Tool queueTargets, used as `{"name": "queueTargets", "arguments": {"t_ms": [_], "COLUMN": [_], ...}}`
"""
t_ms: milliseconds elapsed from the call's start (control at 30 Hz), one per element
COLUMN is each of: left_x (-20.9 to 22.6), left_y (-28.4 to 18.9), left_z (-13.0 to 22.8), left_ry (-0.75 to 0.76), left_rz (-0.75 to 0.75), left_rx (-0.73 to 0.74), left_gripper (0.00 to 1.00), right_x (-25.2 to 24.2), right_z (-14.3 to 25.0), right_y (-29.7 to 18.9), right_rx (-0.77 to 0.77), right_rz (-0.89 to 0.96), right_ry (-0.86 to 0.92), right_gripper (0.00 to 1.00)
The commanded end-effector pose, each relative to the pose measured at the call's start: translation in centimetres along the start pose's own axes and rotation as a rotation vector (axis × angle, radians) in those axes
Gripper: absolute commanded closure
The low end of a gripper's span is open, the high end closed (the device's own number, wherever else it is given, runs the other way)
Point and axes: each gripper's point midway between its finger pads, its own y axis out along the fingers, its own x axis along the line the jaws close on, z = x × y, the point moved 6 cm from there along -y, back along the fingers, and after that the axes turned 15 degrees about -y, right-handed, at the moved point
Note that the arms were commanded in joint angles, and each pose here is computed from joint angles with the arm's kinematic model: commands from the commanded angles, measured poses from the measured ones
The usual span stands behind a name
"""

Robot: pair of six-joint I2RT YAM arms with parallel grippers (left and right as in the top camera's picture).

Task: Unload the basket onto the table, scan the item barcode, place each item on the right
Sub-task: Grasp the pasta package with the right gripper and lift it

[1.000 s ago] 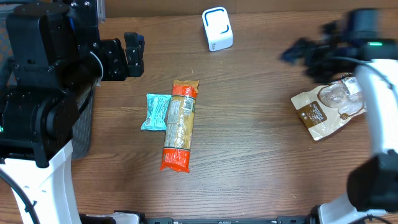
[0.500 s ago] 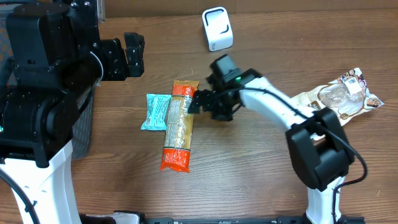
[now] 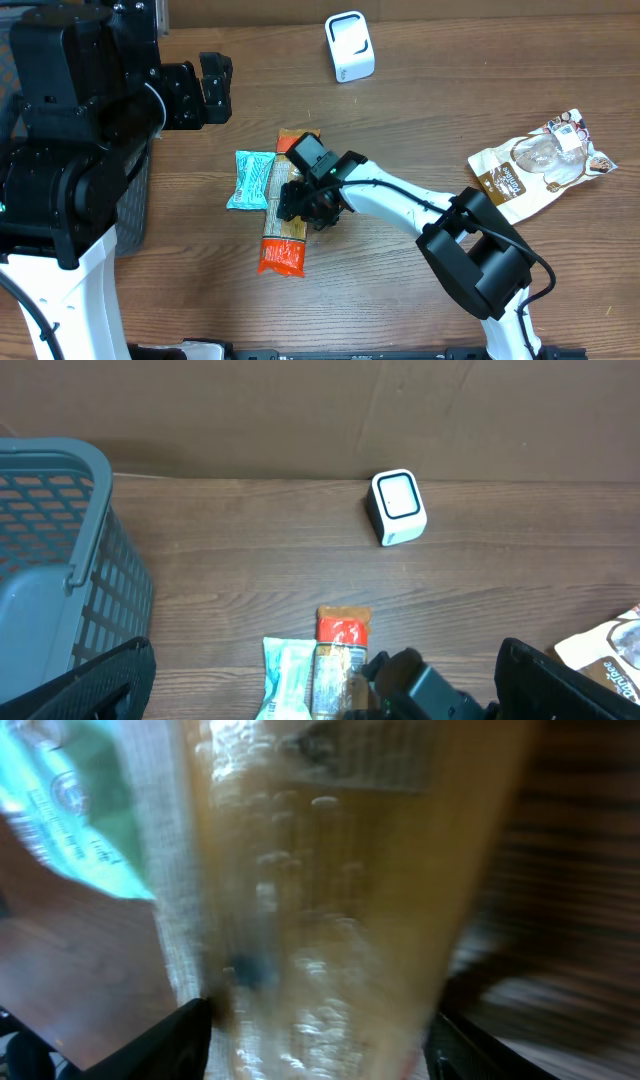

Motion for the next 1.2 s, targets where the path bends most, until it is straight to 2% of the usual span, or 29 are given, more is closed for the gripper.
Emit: {"name": "queueTargets", "arguments": {"t_ms": [0, 67, 167, 233, 400, 600, 700, 833, 933, 1000, 1033, 1067, 1133, 1167], "left_x": [0.0, 0.0, 0.0, 0.0, 0.0, 0.0, 0.0, 0.0, 0.0, 0.0, 0.0, 0.0, 0.0, 0.0], "left_y": [0.3, 0.3, 0.3, 0.3, 0.3, 0.3, 0.3, 0.3, 0.3, 0.3, 0.3, 0.3, 0.3, 0.3], "left_z": [-0.1, -0.1, -0.1, -0.1, -0.1, -0.1, -0.1, -0.1, -0.1, -0.1, -0.1, -0.1, -0.1, -0.1], "left_ry": [0.02, 0.02, 0.02, 0.02, 0.02, 0.02, 0.02, 0.02, 0.02, 0.02, 0.02, 0.02, 0.02, 0.02], "left_rz": [-0.009, -0.009, -0.009, -0.009, -0.009, -0.009, -0.009, -0.009, -0.009, -0.009, -0.009, -0.009, -0.009, -0.009], "left_rx": [0.0, 0.0, 0.0, 0.0, -0.001, 0.0, 0.0, -0.001, 0.0, 0.0, 0.0, 0.0, 0.0, 0.0], "left_gripper": [0.0, 0.0, 0.0, 0.0, 0.0, 0.0, 0.0, 0.01, 0.0, 0.0, 0.01, 0.0, 0.0, 0.0], "right_x": [-1.4, -1.5, -2.0, -2.5, -4.7, -5.1, -5.9, -6.3, -5.8, -4.5, -4.2, -4.0, -3.6, -3.5], "right_z": [1.1, 1.0, 0.7, 0.4, -1.2, -3.0, -3.2, -2.6, -2.0, -1.4, -1.1, -0.8, 0.1, 0.3], "right_y": [1.9, 1.9, 1.7, 1.3, -2.3, -11.7, -16.0, -18.5, -18.0, -14.9, -13.9, -12.8, -9.9, -9.3], "right_rx": [0.019, 0.018, 0.014, 0.016, 0.008, -0.051, -0.084, -0.086, -0.078, -0.009, 0.015, 0.041, 0.111, 0.124], "right_rz": [0.064, 0.064, 0.065, 0.072, 0.095, 0.12, 0.321, 0.62, 0.808, 0.858, 0.861, 0.866, 0.879, 0.879], "right_ry": [0.021, 0.023, 0.017, 0.019, 0.026, -0.211, -0.209, -0.25, -0.337, -0.456, -0.485, -0.507, -0.562, -0.57], "right_gripper": [0.45, 0.58, 0.84, 0.96, 0.96, 0.96, 0.96, 0.96, 0.96, 0.96, 0.91, 0.75, 0.52, 0.48]}}
